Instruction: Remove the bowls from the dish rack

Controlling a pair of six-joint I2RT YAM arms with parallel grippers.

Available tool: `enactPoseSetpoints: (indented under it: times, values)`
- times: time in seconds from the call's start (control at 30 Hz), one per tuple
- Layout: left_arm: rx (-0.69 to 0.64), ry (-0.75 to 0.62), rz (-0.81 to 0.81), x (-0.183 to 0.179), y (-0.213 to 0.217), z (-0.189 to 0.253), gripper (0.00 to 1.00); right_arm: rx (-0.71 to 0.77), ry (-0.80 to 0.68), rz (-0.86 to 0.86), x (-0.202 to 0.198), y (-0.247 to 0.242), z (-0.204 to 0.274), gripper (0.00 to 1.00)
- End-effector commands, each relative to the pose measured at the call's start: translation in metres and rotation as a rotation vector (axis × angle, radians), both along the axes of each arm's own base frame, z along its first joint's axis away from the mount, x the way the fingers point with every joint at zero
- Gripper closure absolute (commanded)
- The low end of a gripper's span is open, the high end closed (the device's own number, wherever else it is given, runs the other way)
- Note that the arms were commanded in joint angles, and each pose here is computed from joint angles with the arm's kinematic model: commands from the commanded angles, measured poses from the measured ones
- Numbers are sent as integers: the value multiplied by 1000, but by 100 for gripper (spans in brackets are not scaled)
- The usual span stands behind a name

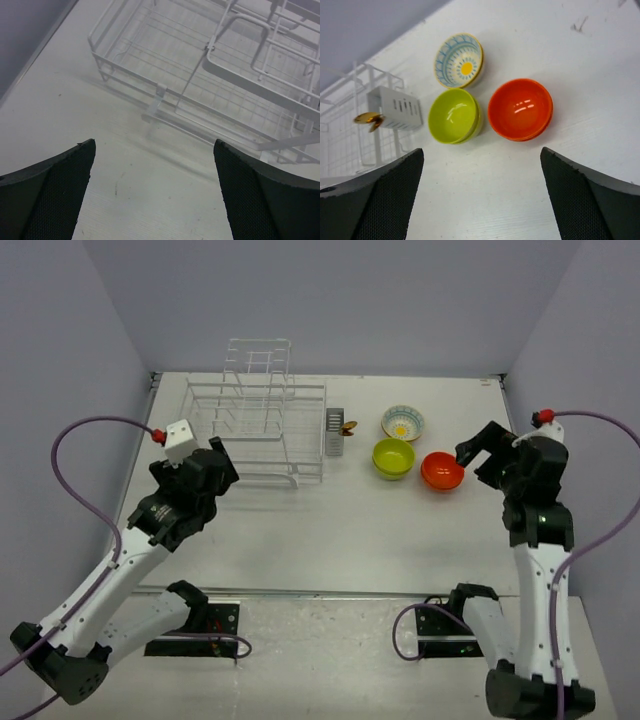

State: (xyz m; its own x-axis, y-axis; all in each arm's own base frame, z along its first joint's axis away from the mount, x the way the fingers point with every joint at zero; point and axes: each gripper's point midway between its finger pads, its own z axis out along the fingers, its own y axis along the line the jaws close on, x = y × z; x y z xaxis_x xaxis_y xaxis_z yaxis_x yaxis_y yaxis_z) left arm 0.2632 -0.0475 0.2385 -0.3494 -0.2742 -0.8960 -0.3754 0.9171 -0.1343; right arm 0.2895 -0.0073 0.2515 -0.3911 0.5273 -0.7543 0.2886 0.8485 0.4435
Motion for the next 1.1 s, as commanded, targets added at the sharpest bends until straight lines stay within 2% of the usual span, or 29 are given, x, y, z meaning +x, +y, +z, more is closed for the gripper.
enactPoseSetpoints:
  times: [0.0,0.1,0.17,0.33,0.43,0.53,0.6,1.07]
  values:
    - [-22,-28,15,-1,13,4,0,-66,-35,60,-38,9,32,1]
    - [3,-65,68,-21,36,12,0,-103,-86,130,-67,26,45,1]
    - [21,-103,71,-32,47,24,0,-152,-105,71,-82,14,55,1]
    - [78,-89,14,-46,54,28,0,-244,-248,89,-100,11,73,1]
    - [91,-112,18,-46,56,18,0,-268,-279,83,-98,9,67,1]
    - [69,-119,-98,-39,36,11,0,-258,-278,104,-95,13,58,1]
    - [53,-124,-106,-37,33,9,0,-259,-280,108,-93,13,54,1]
    - [57,-222,-8,-39,58,5,0,-215,-327,94,-81,17,37,1]
